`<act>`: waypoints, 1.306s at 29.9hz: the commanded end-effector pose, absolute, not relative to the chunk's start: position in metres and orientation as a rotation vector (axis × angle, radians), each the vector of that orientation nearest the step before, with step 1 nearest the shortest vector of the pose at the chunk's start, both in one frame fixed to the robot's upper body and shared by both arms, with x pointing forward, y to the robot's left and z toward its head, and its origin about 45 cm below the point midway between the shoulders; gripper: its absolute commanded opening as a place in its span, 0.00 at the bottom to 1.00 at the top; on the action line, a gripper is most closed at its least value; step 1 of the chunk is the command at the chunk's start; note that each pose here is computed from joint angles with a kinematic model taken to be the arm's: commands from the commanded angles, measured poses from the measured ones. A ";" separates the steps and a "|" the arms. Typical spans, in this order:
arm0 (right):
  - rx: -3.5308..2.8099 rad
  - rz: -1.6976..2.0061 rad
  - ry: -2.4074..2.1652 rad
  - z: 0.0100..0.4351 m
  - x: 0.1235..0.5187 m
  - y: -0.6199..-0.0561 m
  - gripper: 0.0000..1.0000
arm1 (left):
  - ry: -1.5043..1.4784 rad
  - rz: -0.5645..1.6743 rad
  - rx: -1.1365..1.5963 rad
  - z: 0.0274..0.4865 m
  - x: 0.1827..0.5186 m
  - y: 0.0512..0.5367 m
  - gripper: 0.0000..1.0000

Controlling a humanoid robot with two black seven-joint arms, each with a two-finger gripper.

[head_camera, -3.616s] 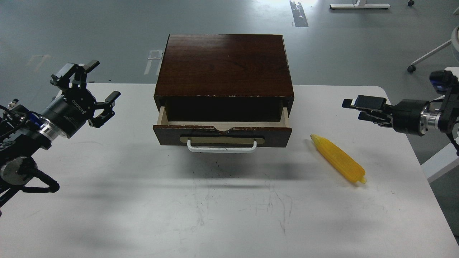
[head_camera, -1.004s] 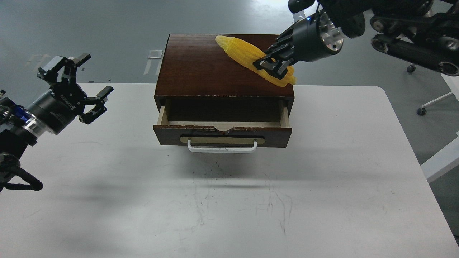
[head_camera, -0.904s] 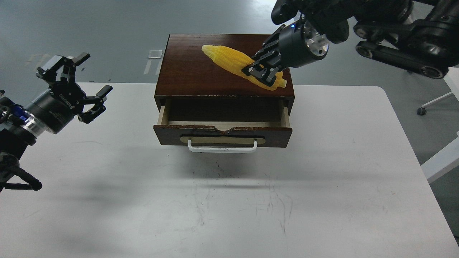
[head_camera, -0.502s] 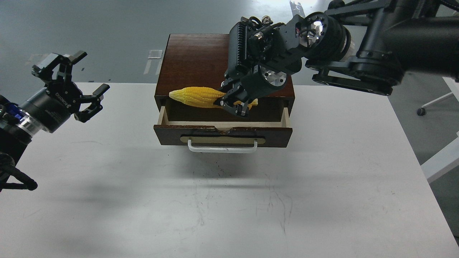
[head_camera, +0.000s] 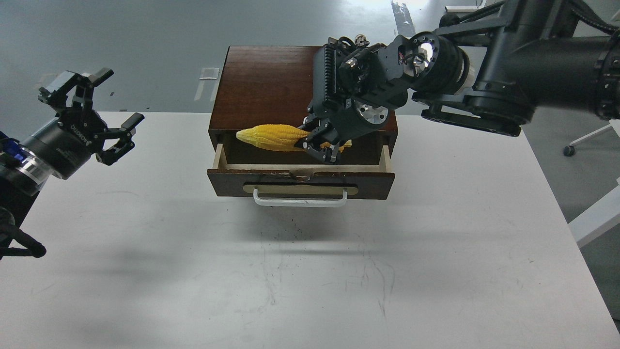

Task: Put corn in drawer with both arms
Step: 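Lower the corn into the open drawer and open the right gripper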

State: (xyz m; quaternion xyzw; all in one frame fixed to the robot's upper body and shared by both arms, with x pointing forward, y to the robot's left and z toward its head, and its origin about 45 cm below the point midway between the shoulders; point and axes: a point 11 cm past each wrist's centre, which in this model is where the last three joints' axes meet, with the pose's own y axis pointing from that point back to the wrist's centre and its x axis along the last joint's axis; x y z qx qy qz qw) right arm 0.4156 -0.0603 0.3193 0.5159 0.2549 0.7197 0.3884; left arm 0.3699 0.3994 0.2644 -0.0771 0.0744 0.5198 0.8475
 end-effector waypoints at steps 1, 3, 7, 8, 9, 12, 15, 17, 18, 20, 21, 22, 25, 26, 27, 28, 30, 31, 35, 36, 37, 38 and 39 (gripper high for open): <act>1.328 1.821 0.649 0.314 0.415 -0.062 0.18 | 0.157 1.094 -0.164 0.265 0.370 0.399 0.99; 1.336 1.812 0.650 0.310 0.415 -0.063 0.18 | 0.157 1.094 -0.164 0.265 0.370 0.399 0.99; 1.341 1.808 0.649 0.308 0.415 -0.065 0.19 | 0.157 1.094 -0.164 0.265 0.370 0.399 0.99; 1.341 1.808 0.649 0.308 0.415 -0.065 0.20 | 0.158 1.093 -0.163 0.264 0.370 0.398 0.99; 1.341 1.806 0.649 0.308 0.415 -0.065 0.21 | 0.158 1.093 -0.163 0.264 0.370 0.398 0.99; 1.345 1.804 0.651 0.306 0.414 -0.065 0.22 | 0.158 1.093 -0.163 0.264 0.370 0.398 0.99; 1.355 1.801 0.651 0.304 0.413 -0.064 0.30 | 0.158 1.093 -0.163 0.264 0.370 0.398 0.99; 1.363 1.796 0.653 0.302 0.412 -0.065 0.30 | 0.157 1.094 -0.162 0.265 0.370 0.399 0.99; 1.362 1.796 0.654 0.301 0.412 -0.065 0.30 | 0.157 1.094 -0.162 0.265 0.370 0.399 0.99; 1.369 1.795 0.652 0.301 0.411 -0.065 0.33 | 0.157 1.093 -0.163 0.265 0.369 0.399 0.99; 1.369 1.795 0.652 0.301 0.411 -0.065 0.34 | 0.157 1.093 -0.163 0.265 0.369 0.399 0.99; 1.369 1.795 0.651 0.301 0.412 -0.065 0.34 | 0.157 1.093 -0.163 0.265 0.369 0.399 0.99; 1.374 1.793 0.650 0.301 0.411 -0.065 0.34 | 0.157 1.093 -0.163 0.265 0.369 0.399 0.99; 1.374 1.793 0.650 0.301 0.411 -0.065 0.37 | 0.157 1.093 -0.163 0.265 0.369 0.399 0.99; 1.374 1.793 0.650 0.301 0.411 -0.065 0.37 | 0.157 1.093 -0.163 0.265 0.369 0.399 0.99; 1.374 1.793 0.650 0.301 0.411 -0.065 0.40 | 0.157 1.093 -0.163 0.265 0.369 0.399 0.99; 1.376 1.792 0.649 0.301 0.411 -0.066 0.43 | 0.157 1.093 -0.163 0.265 0.369 0.399 0.99; 1.376 1.792 0.649 0.301 0.411 -0.066 0.44 | 0.157 1.093 -0.163 0.265 0.369 0.399 0.99; 1.378 1.791 0.650 0.301 0.410 -0.066 0.49 | 0.157 1.091 -0.163 0.265 0.369 0.398 0.99; 1.378 1.791 0.650 0.301 0.410 -0.066 0.51 | 0.159 1.087 -0.164 0.265 0.369 0.397 0.99; 1.377 1.792 0.650 0.301 0.411 -0.066 0.52 | 0.158 1.086 -0.163 0.265 0.369 0.397 0.99; 1.377 1.792 0.650 0.301 0.411 -0.066 0.53 | 0.158 1.086 -0.163 0.265 0.369 0.397 0.99; 1.377 1.792 0.650 0.301 0.411 -0.066 0.54 | 0.158 1.085 -0.164 0.265 0.369 0.396 0.99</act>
